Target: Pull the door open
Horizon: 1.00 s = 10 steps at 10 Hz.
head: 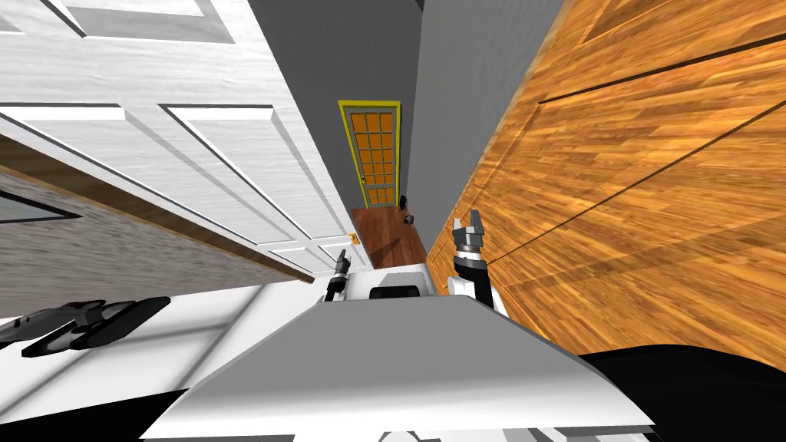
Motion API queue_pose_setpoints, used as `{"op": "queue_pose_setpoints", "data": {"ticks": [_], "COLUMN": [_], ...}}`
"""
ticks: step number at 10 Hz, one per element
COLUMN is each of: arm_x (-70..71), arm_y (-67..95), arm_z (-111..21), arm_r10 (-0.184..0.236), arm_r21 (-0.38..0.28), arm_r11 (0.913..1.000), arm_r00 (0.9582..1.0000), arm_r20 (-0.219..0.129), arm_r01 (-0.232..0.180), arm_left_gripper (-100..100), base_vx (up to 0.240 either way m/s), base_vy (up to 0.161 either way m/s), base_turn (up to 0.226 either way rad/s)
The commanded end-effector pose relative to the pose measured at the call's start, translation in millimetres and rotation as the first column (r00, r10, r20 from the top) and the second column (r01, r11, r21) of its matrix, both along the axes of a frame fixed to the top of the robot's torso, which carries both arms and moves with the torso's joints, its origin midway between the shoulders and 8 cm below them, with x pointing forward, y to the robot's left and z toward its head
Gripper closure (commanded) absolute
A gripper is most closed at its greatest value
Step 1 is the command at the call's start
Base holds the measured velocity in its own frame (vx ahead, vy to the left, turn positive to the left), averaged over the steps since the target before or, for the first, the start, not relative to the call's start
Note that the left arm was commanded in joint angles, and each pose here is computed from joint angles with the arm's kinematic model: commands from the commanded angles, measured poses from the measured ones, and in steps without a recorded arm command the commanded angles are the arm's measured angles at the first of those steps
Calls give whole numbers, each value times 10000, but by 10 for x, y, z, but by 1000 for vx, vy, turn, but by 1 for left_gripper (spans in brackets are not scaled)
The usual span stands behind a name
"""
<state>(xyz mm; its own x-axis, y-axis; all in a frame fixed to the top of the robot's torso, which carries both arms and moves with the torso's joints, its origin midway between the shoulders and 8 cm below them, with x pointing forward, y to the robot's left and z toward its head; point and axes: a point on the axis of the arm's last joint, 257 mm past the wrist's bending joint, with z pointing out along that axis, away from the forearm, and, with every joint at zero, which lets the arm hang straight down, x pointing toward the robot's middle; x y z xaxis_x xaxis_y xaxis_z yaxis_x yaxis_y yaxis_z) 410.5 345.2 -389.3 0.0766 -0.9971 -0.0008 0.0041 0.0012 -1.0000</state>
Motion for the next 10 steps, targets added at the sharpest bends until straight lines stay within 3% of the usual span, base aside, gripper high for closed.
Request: {"op": "queue_pose_setpoints", "data": {"ticks": [1, 8, 9, 10], "arm_x": [-27, -158, -140, -140], "arm_y": [120, 656, 612, 612], "arm_z": [-10, -22, -23, -23], "arm_r10": [158, 888, 826, 826], "arm_r21": [-1, -1, 0, 0], "arm_r11": [9999, 9961, 9966, 9966], "arm_r00": [9999, 9960, 9966, 9966], "arm_r20": [-22, -66, -76, -76], "arm_r01": [-158, -888, -826, -826], "arm_left_gripper": [-100, -100, -100, 100], "base_vx": [156, 180, 55, -18], "base_vy": [-9, -11, -8, -4], "base_turn": [-113, -108, 21, 1]}}
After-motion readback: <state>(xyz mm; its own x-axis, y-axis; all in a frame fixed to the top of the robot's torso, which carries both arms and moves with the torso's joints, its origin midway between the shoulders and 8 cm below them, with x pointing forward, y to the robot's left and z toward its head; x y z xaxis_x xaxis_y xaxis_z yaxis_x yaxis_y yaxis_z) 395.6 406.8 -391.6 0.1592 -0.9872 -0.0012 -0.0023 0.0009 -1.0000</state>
